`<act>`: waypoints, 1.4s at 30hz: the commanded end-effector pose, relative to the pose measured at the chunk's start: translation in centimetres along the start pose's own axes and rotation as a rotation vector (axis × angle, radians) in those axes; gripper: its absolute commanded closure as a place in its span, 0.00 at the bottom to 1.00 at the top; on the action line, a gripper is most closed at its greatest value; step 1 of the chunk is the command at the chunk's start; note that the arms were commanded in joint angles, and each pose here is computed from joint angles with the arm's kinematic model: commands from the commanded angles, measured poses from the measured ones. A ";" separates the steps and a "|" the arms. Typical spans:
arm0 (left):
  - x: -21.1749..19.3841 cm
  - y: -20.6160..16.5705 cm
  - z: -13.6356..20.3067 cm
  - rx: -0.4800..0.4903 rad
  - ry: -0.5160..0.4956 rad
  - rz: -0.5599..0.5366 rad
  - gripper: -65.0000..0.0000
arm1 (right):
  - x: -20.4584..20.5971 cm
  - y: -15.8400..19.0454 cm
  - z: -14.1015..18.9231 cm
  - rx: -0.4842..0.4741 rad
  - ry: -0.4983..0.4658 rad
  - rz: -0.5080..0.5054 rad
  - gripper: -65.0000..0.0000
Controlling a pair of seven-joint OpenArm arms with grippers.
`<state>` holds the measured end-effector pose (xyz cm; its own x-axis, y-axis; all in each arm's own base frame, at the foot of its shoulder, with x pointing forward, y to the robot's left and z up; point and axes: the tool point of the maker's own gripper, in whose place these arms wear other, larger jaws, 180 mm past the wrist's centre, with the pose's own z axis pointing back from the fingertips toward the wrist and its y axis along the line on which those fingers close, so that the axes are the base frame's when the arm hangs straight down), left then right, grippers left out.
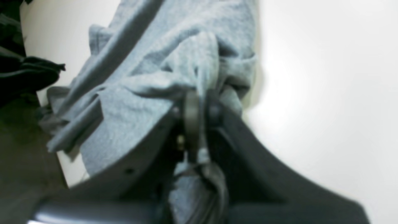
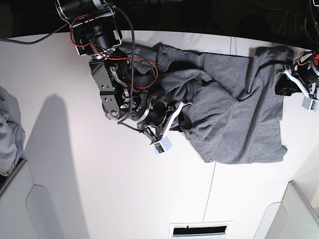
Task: Layout the t-shirt on the table in an organized manner, then fold the t-shirt properly
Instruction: 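Sweep the right gripper across the shirt to unfold the bunched fabric, then pull the shirt corners apart with both grippers to flatten it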
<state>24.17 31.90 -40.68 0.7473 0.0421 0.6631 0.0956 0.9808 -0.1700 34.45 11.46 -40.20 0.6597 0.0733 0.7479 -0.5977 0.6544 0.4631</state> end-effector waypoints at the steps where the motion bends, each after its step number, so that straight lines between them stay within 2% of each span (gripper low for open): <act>1: 1.5 0.2 0.5 -0.004 -0.038 -0.020 0.72 | 2.5 0.7 -0.1 0.026 -0.060 0.021 1.00; 6: 1.5 0.2 0.5 -0.003 -0.037 -0.021 0.72 | 3.8 0.9 0.3 0.034 -0.089 0.056 1.00; 10: 1.3 0.4 0.5 0.008 -0.026 -0.037 0.72 | 8.2 0.8 2.6 0.011 -0.209 0.110 1.00; 13: 1.1 0.7 0.5 0.020 -0.013 -0.054 0.72 | 11.8 -0.4 5.1 -0.059 -0.303 0.165 1.00; 17: 1.1 0.7 0.5 0.020 -0.012 -0.055 0.72 | 13.0 -4.0 7.9 -0.176 -0.295 0.179 1.00; 21: 1.1 0.7 0.5 0.020 -0.012 -0.055 0.72 | 12.2 -9.0 11.2 -0.290 -0.278 0.154 1.00; 27: 1.0 0.7 0.5 0.020 -0.012 -0.055 0.72 | 10.8 -16.3 17.8 -0.486 -0.291 0.088 1.00; 29: 1.1 0.7 0.5 0.020 -0.013 -0.054 0.72 | 10.7 -17.9 19.9 -0.527 -0.321 0.051 1.00; 32: 1.1 0.6 0.5 0.018 -0.015 -0.052 0.72 | 10.4 -18.9 21.7 -0.531 -0.357 -0.032 1.00; 35: 1.1 0.6 0.4 0.018 -0.016 -0.052 0.72 | 9.6 -19.1 22.2 -0.501 -0.348 -0.114 0.59; 36: 1.1 0.6 0.4 0.018 -0.016 -0.052 0.72 | 9.3 -19.1 22.3 -0.489 -0.341 -0.137 0.49; 37: 1.2 0.6 0.4 0.019 -0.019 -0.052 0.72 | 9.1 -18.9 22.3 -0.471 -0.337 -0.157 0.46; 42: 1.5 0.7 0.5 0.019 -0.036 -0.054 0.72 | 9.5 -16.5 21.1 -0.317 -0.352 -0.210 0.46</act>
<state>24.07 32.28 -40.86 0.7508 0.0089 0.6605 0.1054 0.9855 -0.1332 39.91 -14.48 -32.85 0.5783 -0.3023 0.7578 -0.2269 0.8326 0.5053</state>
